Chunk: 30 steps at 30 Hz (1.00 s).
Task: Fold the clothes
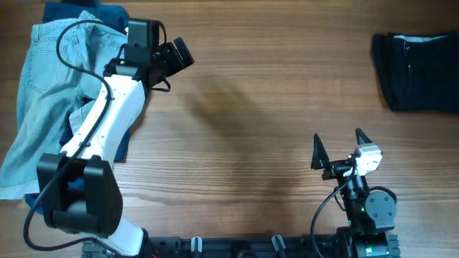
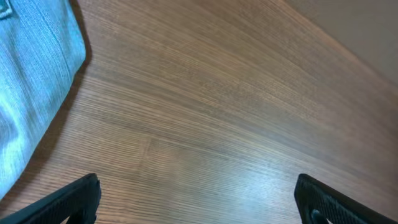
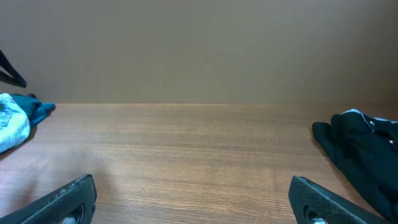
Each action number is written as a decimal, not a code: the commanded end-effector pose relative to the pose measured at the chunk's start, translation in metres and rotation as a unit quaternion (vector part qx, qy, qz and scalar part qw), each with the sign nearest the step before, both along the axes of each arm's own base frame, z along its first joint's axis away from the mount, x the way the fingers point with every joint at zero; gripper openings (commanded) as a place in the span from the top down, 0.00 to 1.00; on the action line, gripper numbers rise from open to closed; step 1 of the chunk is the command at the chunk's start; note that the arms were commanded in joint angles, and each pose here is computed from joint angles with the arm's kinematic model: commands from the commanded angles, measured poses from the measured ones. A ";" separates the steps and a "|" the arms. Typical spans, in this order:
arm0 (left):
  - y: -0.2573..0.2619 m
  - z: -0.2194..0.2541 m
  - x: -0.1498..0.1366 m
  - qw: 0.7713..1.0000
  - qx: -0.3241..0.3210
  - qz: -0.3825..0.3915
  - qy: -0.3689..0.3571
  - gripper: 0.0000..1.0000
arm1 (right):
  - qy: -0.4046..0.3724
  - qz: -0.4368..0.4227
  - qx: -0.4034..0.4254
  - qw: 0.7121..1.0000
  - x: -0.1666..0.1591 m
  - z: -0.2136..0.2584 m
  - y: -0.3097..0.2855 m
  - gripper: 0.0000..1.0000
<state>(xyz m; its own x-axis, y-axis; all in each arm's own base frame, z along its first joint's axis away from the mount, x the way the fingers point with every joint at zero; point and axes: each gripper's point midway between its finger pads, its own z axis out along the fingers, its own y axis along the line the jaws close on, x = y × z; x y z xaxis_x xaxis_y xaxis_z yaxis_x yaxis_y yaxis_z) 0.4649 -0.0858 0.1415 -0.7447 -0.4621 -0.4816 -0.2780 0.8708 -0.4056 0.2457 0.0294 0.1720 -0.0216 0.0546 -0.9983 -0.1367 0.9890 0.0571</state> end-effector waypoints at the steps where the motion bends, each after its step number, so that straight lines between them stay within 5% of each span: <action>1: 0.012 0.003 -0.001 1.000 0.027 0.012 -0.003 0.00 | -0.007 -0.007 0.000 1.000 0.000 0.003 -0.003 0.00; 8: 0.024 0.063 -0.003 0.995 0.045 0.035 -0.080 0.00 | -0.007 -0.007 0.000 1.000 0.000 0.003 -0.003 0.00; 13: -0.001 0.133 -0.020 0.954 0.141 -0.173 -0.202 0.00 | -0.007 -0.007 0.000 1.000 0.000 0.003 -0.003 0.00; 15: 0.001 0.148 -0.038 0.943 0.159 -0.200 -0.215 0.00 | -0.007 -0.007 0.000 1.000 0.000 0.003 -0.003 0.00; 22: 0.019 0.146 -0.107 0.932 0.159 -0.179 -0.271 0.00 | -0.007 -0.007 0.000 1.000 0.000 0.003 -0.003 0.00; 25: 0.034 0.122 -0.151 0.917 0.166 -0.150 -0.331 0.00 | -0.007 -0.007 0.000 1.000 0.000 0.003 -0.003 0.00; 30: 0.051 0.087 -0.185 0.912 0.144 -0.096 -0.372 0.00 | -0.007 -0.007 0.000 1.000 0.000 0.003 -0.003 0.00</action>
